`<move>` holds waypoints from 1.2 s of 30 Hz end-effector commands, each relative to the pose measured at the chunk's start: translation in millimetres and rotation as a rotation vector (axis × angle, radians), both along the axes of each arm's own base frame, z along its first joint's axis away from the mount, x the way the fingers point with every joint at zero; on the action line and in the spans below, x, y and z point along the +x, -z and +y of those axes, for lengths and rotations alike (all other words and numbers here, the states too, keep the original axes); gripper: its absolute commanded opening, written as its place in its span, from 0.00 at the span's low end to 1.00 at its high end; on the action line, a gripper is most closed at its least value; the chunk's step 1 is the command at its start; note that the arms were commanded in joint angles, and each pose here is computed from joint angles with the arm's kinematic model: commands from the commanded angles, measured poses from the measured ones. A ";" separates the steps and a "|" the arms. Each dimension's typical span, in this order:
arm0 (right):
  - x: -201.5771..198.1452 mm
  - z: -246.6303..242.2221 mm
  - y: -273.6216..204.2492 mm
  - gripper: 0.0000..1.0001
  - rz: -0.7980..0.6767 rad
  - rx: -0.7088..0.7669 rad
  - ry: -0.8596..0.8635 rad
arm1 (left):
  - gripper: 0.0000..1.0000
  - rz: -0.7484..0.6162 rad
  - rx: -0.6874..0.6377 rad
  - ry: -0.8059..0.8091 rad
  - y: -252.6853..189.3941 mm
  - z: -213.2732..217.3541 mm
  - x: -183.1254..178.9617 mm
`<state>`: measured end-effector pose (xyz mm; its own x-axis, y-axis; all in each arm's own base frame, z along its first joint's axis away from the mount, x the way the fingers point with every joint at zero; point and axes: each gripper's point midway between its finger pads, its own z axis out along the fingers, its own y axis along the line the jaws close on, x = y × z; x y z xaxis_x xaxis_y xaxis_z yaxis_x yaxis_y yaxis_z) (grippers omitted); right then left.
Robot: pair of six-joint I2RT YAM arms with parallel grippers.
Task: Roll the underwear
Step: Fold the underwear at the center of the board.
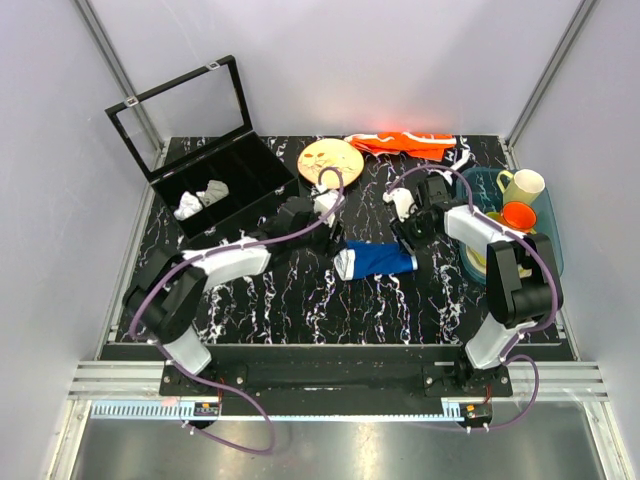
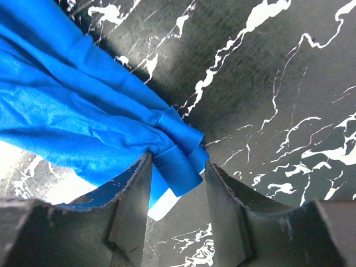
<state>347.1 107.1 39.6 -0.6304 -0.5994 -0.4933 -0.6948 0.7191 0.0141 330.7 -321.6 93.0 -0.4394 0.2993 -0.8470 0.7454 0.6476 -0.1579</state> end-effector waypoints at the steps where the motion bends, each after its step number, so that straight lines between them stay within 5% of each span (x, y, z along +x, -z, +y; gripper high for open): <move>1: 30.0 7.6 -15.6 0.51 -0.062 0.043 0.047 | 0.63 -0.141 -0.180 -0.005 -67.5 -8.0 6.4; 8: 33.7 19.2 2.6 0.50 0.040 0.073 0.030 | 0.55 0.085 -0.308 0.176 -59.6 -40.6 -35.6; 21: 9.9 21.3 25.0 0.20 0.196 0.086 0.016 | 0.43 0.274 -0.319 0.179 -8.9 -78.9 -22.0; 25: 7.2 20.4 28.5 0.19 0.207 0.085 0.019 | 0.43 0.284 -0.331 0.185 -2.6 -83.7 -24.2; 36: -14.9 16.2 33.1 0.18 0.259 0.080 0.047 | 0.44 0.296 -0.110 -0.086 63.9 -32.0 12.9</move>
